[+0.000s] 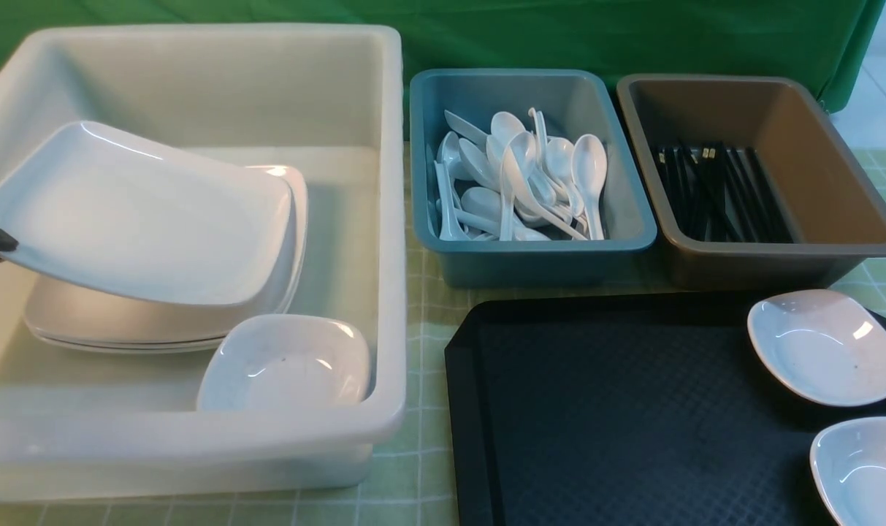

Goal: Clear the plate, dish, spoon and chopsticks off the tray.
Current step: Use the left arm to put the plate into the large storage box on the left, then use the left arm to grab a small plate from the dinner plate

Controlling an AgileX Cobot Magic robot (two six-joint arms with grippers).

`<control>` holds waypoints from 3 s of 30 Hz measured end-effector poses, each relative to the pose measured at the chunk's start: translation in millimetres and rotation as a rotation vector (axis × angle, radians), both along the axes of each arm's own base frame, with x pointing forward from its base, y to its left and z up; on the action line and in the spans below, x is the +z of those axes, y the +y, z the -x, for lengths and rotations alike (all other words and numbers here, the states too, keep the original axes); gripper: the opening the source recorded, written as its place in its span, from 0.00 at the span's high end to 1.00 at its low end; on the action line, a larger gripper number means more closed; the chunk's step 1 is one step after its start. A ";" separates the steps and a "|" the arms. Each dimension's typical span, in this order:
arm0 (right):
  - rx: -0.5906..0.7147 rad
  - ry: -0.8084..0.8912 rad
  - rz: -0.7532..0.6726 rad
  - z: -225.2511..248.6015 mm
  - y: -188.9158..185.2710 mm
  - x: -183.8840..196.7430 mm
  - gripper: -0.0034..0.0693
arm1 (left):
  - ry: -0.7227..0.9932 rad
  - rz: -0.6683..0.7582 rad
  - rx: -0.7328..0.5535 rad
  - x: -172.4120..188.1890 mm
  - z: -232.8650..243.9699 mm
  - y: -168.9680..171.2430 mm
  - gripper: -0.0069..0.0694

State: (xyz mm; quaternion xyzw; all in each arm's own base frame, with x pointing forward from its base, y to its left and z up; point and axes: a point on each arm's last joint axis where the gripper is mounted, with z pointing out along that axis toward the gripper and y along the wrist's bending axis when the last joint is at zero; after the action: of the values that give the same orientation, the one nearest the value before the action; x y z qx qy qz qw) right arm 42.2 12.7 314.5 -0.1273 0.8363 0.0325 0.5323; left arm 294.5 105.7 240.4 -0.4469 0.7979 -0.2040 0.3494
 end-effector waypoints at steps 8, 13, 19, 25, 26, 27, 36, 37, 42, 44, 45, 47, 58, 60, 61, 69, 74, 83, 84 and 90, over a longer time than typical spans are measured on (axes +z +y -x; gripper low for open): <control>0.000 0.000 0.000 0.0 0.0 0.0 0.74 | 0.132 0.074 -0.071 -33.1 -6.4 -2.0 0.72; 0.000 0.000 0.000 0.0 0.0 0.0 0.74 | 0.145 0.050 -0.094 -35.9 -6.5 -1.1 0.54; 0.000 0.000 0.000 0.0 0.0 0.0 0.73 | 0.155 0.005 -0.196 -20.5 -2.6 -6.0 0.36; 0.000 0.000 0.000 0.0 0.0 0.0 0.72 | 0.121 -0.104 -0.328 30.6 0.0 -8.7 0.34; 0.000 0.000 0.000 0.0 0.0 0.0 0.72 | 0.117 -0.103 -0.342 36.3 0.6 -9.9 0.34; 0.000 0.000 0.000 0.0 0.0 0.0 0.72 | 0.114 -0.104 -0.357 42.0 0.4 -10.7 0.35; 0.001 0.005 0.001 0.2 0.0 -0.4 0.71 | 0.169 -0.130 -0.397 48.5 1.9 -9.4 0.43; 0.001 0.006 0.001 0.2 0.0 -0.5 0.71 | 0.178 -0.133 -0.395 47.3 1.8 -8.7 0.43; 0.001 0.010 0.002 0.4 0.0 -0.8 0.71 | 0.211 -0.138 -0.389 38.2 -2.0 -4.6 0.42; 0.001 0.010 0.002 0.4 0.0 -0.8 0.71 | 0.214 -0.141 -0.386 33.7 -4.9 -3.0 0.39; 0.001 0.011 0.002 0.5 0.0 -0.9 0.71 | 0.215 -0.144 -0.386 31.5 -6.7 -2.4 0.38; 0.001 0.011 0.002 0.5 0.0 -0.9 0.71 | 0.228 -0.141 -0.396 23.6 -11.9 -3.4 0.35; 0.003 0.029 0.005 1.2 0.0 -2.4 0.71 | 0.231 -0.149 -0.418 4.4 -30.6 -13.7 0.26; 0.003 0.030 0.005 1.3 0.1 -2.5 0.71 | 0.243 -0.160 -0.411 4.3 -30.2 -12.5 0.26; 0.003 0.030 0.005 1.3 0.1 -2.5 0.71 | 0.242 -0.161 -0.414 4.3 -30.1 -12.3 0.26; 0.003 0.032 0.005 1.4 0.1 -2.7 0.69 | 0.349 -0.162 -0.455 3.0 -22.4 -12.0 0.26; 0.004 0.036 0.006 1.5 0.1 -3.0 0.69 | 0.360 -0.164 -0.488 23.5 -25.4 -11.5 0.31; 0.004 0.037 0.006 1.6 0.1 -3.1 0.68 | 0.241 -0.191 -0.679 88.6 -11.5 -58.3 0.87; 0.004 0.037 0.006 1.6 0.1 -3.1 0.68 | 0.228 -0.195 -0.736 92.5 -9.8 -74.3 0.90; 0.006 0.040 0.008 3.8 -0.1 0.6 0.88 | 0.190 -0.180 -1.067 98.2 4.9 -198.1 0.92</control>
State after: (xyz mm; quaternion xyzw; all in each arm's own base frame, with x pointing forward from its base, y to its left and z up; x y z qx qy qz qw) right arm 38.4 12.6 315.0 -0.1311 0.8465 0.0334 0.5150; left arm 289.6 -92.4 338.6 0.0350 0.9561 -0.2427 0.1608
